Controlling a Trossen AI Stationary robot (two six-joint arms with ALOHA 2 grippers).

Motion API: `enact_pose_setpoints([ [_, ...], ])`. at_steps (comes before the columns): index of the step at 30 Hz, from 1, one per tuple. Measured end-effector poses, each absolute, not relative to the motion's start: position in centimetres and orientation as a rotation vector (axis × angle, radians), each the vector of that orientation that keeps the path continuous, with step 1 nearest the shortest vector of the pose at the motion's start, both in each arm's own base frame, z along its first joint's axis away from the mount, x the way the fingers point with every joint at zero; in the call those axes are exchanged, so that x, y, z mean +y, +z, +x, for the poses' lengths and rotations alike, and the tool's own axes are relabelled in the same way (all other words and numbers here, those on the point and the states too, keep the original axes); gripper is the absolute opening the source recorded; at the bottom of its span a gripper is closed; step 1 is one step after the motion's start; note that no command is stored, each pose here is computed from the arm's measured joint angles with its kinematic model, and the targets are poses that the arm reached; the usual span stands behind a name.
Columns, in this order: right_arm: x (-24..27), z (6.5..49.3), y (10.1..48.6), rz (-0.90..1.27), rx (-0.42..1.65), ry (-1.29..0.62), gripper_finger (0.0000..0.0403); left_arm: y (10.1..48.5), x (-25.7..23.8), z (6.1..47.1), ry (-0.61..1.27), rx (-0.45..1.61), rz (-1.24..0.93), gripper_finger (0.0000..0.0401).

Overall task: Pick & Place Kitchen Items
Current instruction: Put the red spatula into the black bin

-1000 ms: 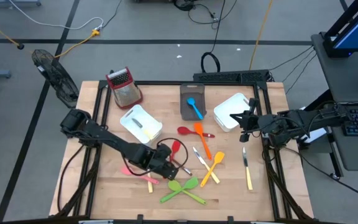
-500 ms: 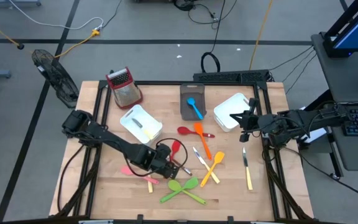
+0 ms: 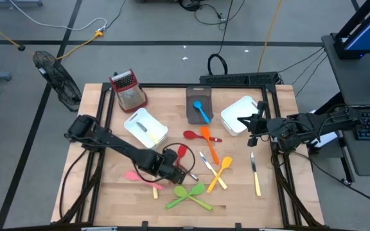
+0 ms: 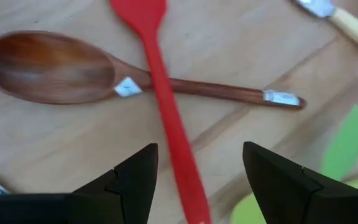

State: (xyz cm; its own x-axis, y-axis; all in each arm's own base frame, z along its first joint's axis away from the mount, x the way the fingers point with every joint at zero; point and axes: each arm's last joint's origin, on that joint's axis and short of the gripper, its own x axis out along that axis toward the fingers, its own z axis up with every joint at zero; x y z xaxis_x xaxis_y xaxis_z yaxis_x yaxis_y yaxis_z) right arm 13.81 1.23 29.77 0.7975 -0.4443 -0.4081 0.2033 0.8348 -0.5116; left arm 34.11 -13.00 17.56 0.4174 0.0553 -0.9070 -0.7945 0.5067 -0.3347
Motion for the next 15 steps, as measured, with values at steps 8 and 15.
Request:
enact_pose_setpoints([
  [8, 1.2, 13.9, 29.9, -0.462, 0.532, -0.363, 0.0004, 15.2, -13.3, 34.9, 0.608, 1.08, -0.921, 0.0239],
  [15, 1.2, 13.9, 29.9, -0.461, 0.531, -0.364, 0.0004, 14.2, -13.5, 35.2, 0.611, 1.108, -0.934, 0.0239],
])
